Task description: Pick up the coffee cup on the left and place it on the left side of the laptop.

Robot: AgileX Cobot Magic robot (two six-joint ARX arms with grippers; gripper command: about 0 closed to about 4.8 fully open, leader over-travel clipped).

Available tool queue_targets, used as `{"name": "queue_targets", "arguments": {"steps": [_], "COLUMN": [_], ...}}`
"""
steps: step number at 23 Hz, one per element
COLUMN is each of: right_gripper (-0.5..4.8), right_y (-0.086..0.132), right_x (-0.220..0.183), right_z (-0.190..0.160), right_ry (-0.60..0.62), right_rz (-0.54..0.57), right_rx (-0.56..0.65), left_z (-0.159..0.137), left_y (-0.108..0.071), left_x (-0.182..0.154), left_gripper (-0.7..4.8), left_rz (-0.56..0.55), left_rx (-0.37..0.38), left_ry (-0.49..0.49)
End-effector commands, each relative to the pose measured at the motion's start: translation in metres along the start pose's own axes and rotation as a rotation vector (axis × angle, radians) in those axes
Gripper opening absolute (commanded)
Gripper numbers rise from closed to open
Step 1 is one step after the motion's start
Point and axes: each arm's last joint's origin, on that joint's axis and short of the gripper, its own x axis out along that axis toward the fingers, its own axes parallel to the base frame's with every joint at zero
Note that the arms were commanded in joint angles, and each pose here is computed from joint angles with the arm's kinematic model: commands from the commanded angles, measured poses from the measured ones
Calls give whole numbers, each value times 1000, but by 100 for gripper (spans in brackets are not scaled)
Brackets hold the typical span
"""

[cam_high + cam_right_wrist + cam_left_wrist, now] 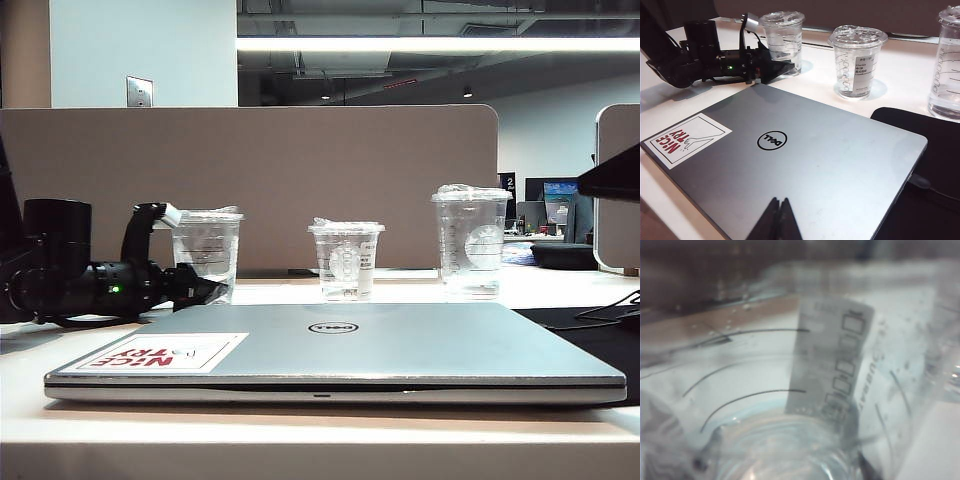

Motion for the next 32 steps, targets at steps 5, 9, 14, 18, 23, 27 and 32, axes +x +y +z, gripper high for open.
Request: {"name": "queue_targets", "arguments": {"steps": [5, 9, 14, 18, 23, 27, 32], "right_gripper": [-4, -4, -4, -4, -4, -5, -4], "right_y": [0, 0, 0, 0, 0, 0, 0], "right_x": [0, 0, 0, 0, 0, 0, 0], "right_z": [0, 0, 0, 0, 0, 0, 0], "right_ry": [-9, -9, -9, -10, -10, -10, -10], "right_rz": [1, 1, 0, 0, 0, 0, 1], "right_rx": [-1, -1, -1, -1, -1, -1, -1], "left_z": [10, 15, 17, 19, 27, 32, 31], "left_y": [6, 9, 16, 12, 5, -3, -15], "left_x": [-8, -13, -32, -49, -80, -94, -105], "left_gripper": [309, 309, 311, 341, 340, 340, 340], "left_rz": [-91, -129, -132, -102, -49, -2, 10], "left_rx": [-24, -35, -54, -39, -27, 6, 1], "left_ry": [-93, -126, -115, -120, -105, -92, -68]}}
